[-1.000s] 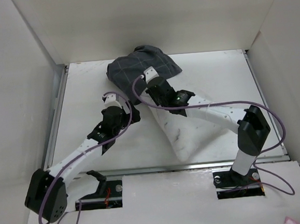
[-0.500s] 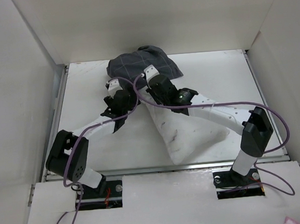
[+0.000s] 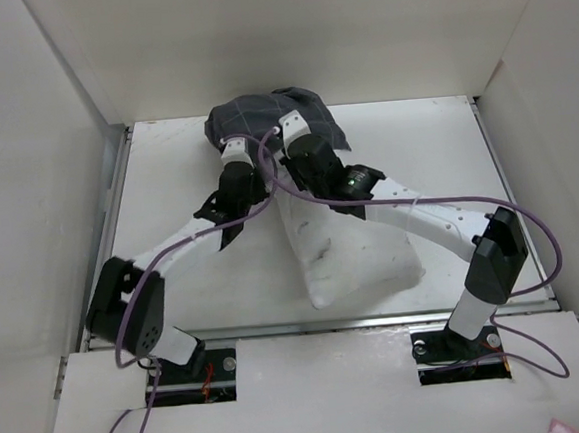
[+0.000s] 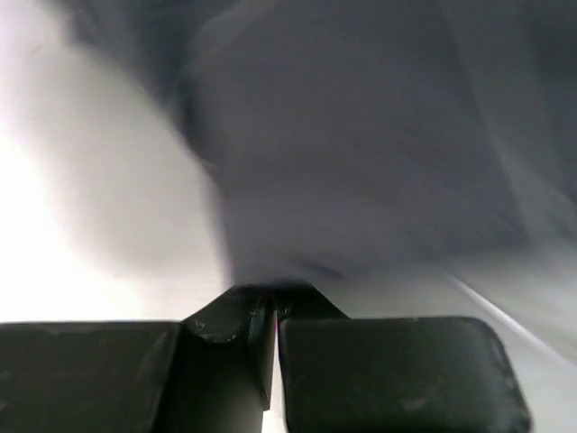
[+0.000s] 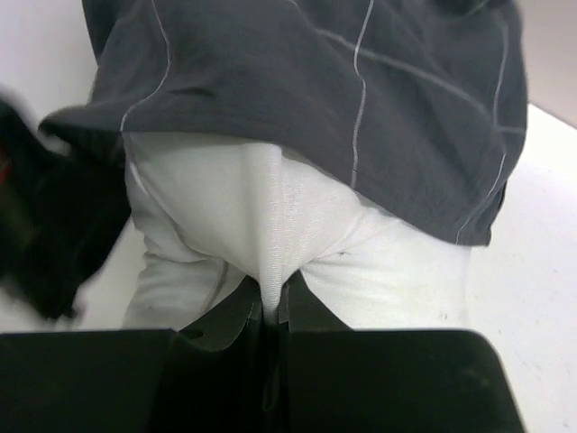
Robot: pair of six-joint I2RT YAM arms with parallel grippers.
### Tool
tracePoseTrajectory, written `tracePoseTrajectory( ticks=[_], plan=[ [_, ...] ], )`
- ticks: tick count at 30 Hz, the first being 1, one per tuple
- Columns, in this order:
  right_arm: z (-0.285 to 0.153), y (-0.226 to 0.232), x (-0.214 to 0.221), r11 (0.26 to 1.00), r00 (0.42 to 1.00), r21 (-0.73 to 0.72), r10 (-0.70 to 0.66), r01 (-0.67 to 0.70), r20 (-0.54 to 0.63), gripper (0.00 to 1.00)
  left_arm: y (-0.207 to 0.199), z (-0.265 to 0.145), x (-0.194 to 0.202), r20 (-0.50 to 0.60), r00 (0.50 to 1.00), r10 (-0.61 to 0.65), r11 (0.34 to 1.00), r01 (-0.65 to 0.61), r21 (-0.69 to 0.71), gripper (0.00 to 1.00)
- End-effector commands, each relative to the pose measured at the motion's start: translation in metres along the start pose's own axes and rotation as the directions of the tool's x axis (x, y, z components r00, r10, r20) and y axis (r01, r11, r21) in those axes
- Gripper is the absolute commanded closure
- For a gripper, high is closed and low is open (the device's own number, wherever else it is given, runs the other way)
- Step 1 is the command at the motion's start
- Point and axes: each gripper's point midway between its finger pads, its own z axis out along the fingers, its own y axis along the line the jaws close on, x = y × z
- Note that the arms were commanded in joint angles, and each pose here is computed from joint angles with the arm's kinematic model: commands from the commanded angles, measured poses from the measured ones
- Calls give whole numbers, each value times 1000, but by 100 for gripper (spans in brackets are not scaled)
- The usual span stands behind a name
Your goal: Put the pillow into the pillowcase
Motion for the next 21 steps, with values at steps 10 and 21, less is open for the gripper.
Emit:
tracePoseTrajectory(
  ticks=[10,21],
  plan=[
    [-64,-60,-164,857,689,-20,427,-514,585,100,-152,-220,-105,103,991,79,763,-127,634,100],
    [-98,-63,-165,791,533,-204,554,-578,640,100,-154,-231,-108,32,997,66,768,-71,636,100]
  ],
)
